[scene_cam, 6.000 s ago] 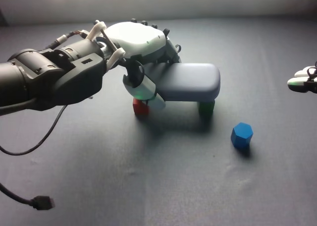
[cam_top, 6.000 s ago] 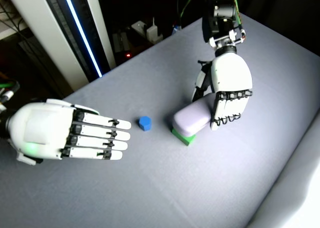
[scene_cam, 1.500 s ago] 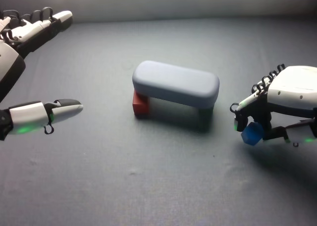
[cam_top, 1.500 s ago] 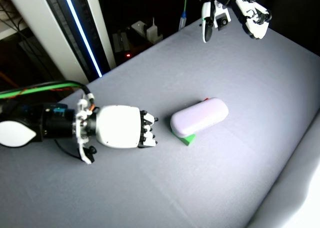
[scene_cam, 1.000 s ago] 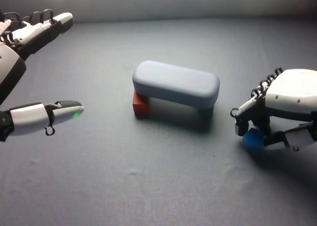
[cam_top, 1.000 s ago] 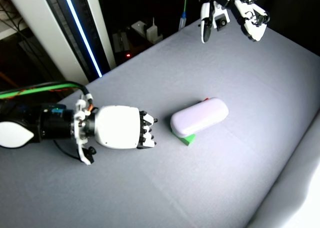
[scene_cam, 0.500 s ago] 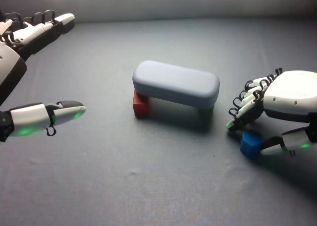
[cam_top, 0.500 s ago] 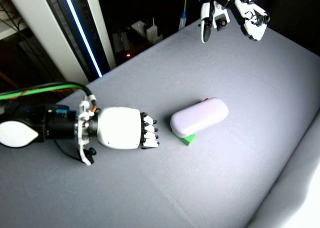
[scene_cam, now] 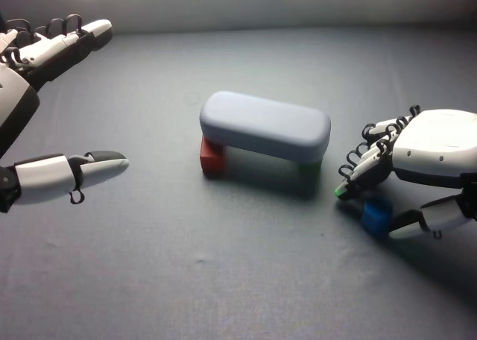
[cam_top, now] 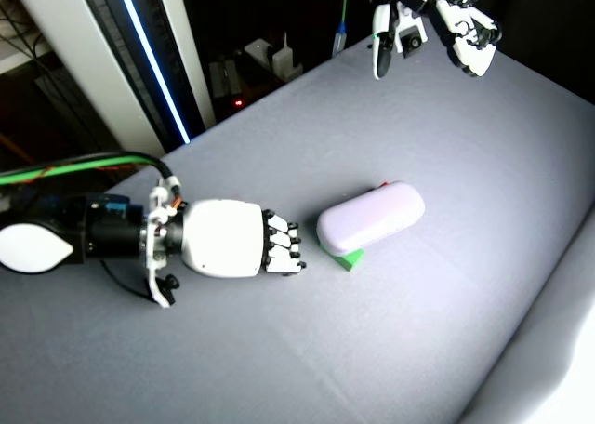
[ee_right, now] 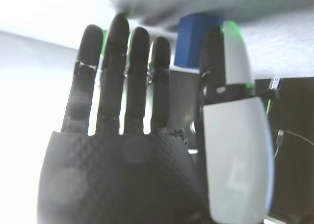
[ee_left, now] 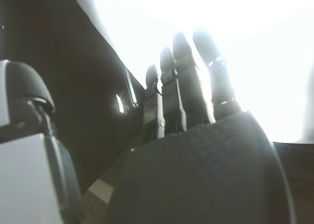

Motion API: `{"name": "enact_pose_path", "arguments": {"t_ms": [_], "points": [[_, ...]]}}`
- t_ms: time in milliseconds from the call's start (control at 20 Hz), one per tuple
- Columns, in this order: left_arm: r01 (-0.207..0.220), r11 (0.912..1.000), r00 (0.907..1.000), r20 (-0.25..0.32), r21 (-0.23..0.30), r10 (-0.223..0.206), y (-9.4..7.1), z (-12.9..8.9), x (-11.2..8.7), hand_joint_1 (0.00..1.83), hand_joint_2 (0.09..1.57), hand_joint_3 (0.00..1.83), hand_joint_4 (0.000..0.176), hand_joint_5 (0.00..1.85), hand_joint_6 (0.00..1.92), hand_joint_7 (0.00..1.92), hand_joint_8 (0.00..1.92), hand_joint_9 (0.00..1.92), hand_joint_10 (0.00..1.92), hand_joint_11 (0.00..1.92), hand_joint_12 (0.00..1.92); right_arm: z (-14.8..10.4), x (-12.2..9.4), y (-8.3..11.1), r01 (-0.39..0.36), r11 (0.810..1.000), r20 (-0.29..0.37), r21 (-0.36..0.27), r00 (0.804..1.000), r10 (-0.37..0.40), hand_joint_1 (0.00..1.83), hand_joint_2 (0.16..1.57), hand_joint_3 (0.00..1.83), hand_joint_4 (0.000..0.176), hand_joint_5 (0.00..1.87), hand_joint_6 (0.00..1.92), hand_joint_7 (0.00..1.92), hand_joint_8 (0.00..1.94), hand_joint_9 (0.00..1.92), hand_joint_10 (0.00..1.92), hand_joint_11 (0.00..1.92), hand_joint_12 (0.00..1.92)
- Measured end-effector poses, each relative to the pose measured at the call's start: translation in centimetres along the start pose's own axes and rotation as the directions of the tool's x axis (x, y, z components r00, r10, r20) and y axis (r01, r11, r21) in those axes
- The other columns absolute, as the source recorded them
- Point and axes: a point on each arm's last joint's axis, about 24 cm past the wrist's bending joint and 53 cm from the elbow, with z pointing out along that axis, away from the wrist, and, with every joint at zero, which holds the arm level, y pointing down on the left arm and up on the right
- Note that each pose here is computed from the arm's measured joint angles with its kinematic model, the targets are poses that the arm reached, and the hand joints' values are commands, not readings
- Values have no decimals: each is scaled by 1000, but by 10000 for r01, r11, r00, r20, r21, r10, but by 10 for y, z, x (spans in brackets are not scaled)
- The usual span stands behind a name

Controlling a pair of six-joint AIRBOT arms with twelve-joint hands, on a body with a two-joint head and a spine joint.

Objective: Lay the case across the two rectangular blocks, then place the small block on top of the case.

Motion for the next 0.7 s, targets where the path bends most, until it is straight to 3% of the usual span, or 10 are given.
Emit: {"name": "enact_pose_path", "arguments": {"t_ms": [50, 150, 250, 300, 350, 400, 450, 500, 700], "points": [[4, 10000, 10000, 0, 0, -4, 0, 0, 0, 886, 941, 0, 57, 230, 0, 343, 3, 405, 4, 0, 1067, 0, 1, 1, 25, 10000, -39, -36, 10000, -25, 1074, 1024, 1, 0, 743, 3, 735, 51, 547, 752, 329, 1332], [22, 10000, 10000, -3, 3, -22, 0, 0, 0, 886, 940, 0, 52, 231, 1, 340, 0, 406, 3, 0, 1050, 0, 2, 1, 58, 10000, -76, -48, 10000, -58, 1125, 1020, 0, 0, 811, 11, 780, 92, 533, 965, 383, 1398], [26, 10000, 10000, -3, 3, -26, 0, 0, 0, 901, 943, 1, 37, 238, 2, 327, 0, 390, 0, 0, 1030, 0, 2, 1, 52, 10000, -72, -46, 10000, -52, 1167, 1025, 0, 0, 891, 7, 588, 728, 495, 1293, 427, 1614], [30, 10000, 10000, -3, 3, -30, 0, 0, 0, 878, 943, 1, 40, 236, 1, 332, 1, 396, 2, 0, 1048, 0, 2, 1, 55, 10000, -75, -43, 10000, -55, 1168, 1091, 0, 0, 988, 729, 554, 984, 540, 1391, 503, 1691], [30, 10000, 10000, -3, 3, -30, 0, 0, 0, 872, 945, 1, 37, 236, 0, 334, 1, 399, 3, 0, 1051, 0, 2, 1, 51, 10000, -74, -47, 10000, -52, 1158, 1121, 0, 0, 946, 976, 542, 1071, 547, 1442, 517, 1747], [36, 10000, 10000, -7, 0, -36, 0, 0, 0, 865, 944, 1, 39, 236, 0, 342, 5, 403, 4, 0, 1052, 0, 2, 2, 39, 10000, -63, -51, 10000, -39, 1200, 1175, 0, 0, 907, 962, 733, 1390, 591, 1465, 555, 1784], [38, 10000, 10000, -9, -3, -38, 0, 0, 0, 861, 940, 0, 32, 241, 2, 352, 8, 419, 10, 15, 1062, 0, 2, 2, 45, 10000, -67, -53, 10000, -45, 1210, 1181, 0, 0, 906, 952, 791, 1427, 626, 1448, 575, 1787], [73, 10000, 10000, -10, -6, -73, 0, 0, 1, 857, 936, 0, 24, 245, 4, 355, 8, 416, 8, 18, 1063, 0, 2, 1, 47, 10000, -65, -50, 10000, -47, 1222, 1159, 0, 0, 922, 935, 877, 1326, 713, 1376, 634, 1730], [125, 9999, 9999, -43, 1, -125, 0, 0, 3, 874, 943, 0, 6, 250, 4, 344, 1, 401, 0, 0, 1061, 0, 1, 1, 11, 10000, -44, -45, 10000, -11, 1231, 1130, 0, 0, 973, 897, 938, 1226, 790, 1313, 631, 1625]]}}
